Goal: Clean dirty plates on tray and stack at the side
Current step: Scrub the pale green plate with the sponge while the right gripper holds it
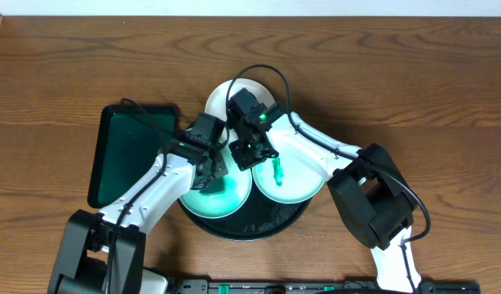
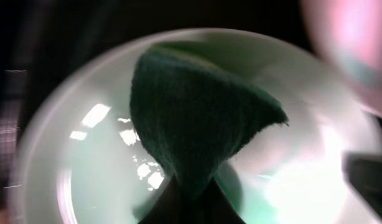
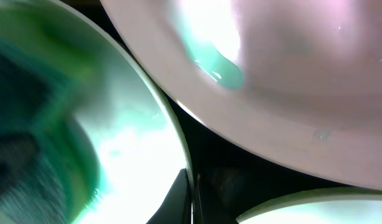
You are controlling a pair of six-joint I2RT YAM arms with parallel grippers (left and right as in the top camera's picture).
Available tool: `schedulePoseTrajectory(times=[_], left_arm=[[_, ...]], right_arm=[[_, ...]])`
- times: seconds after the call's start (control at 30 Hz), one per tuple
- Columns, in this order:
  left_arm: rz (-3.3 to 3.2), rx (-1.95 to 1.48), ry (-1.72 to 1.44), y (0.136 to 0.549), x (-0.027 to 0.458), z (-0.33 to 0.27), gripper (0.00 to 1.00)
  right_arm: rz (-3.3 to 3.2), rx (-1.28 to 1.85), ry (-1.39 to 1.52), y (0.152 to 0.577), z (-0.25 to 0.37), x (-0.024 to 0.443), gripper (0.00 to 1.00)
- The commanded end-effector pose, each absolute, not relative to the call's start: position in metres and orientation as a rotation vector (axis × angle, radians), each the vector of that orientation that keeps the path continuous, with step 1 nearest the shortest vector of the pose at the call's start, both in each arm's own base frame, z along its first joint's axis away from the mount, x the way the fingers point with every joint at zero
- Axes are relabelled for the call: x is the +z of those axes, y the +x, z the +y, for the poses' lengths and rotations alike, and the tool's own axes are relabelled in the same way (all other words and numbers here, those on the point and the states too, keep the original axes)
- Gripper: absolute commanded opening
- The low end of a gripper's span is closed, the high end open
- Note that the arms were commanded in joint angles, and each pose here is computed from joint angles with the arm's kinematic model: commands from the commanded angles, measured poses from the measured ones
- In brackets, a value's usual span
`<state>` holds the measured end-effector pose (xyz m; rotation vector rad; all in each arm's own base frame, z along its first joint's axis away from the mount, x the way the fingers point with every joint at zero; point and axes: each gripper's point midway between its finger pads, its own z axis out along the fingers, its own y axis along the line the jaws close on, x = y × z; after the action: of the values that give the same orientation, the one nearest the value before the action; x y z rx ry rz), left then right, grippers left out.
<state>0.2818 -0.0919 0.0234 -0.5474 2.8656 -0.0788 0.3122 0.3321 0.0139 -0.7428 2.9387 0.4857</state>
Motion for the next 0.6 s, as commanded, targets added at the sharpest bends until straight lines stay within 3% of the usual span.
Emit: schedulePoseTrajectory(times=[0.0,0.13,0.27,0.3,0.43,0.57], left_arm=[[2.89,0.097,-0.601,0.269,0.019,-0.067,0.07],[3.185,-0.416,-0.539,0.22,0.022,-0.131,0.07],[3.119,-0.629,-0.427,0.235,0.03,-0.159,0.07],[3.007,-0.564,-0.382,0.262,0.029,-0.153,0.07],[2.795,-0.012,-0.435,0.3,0.026,-0.087,0.07],[2.86,0.046,-0.538,0.279,0.021,-0.08,0.07]], right_arm=[[2.96,0.507,-0.742,0.305,0.336,0.01,0.01],[2.959,0.508,-0.742,0.306,0.336,0.01,0.01],[2.959,0.508,-0.742,0.306,0.336,0.01,0.01],[2.96,0.508,-0.742,0.306,0.336,0.01,0.01],[2.959,0.508,-0.742,0.306,0.336,0.01,0.01],[2.959,0.508,-0.742,0.306,0.336,0.01,0.01]])
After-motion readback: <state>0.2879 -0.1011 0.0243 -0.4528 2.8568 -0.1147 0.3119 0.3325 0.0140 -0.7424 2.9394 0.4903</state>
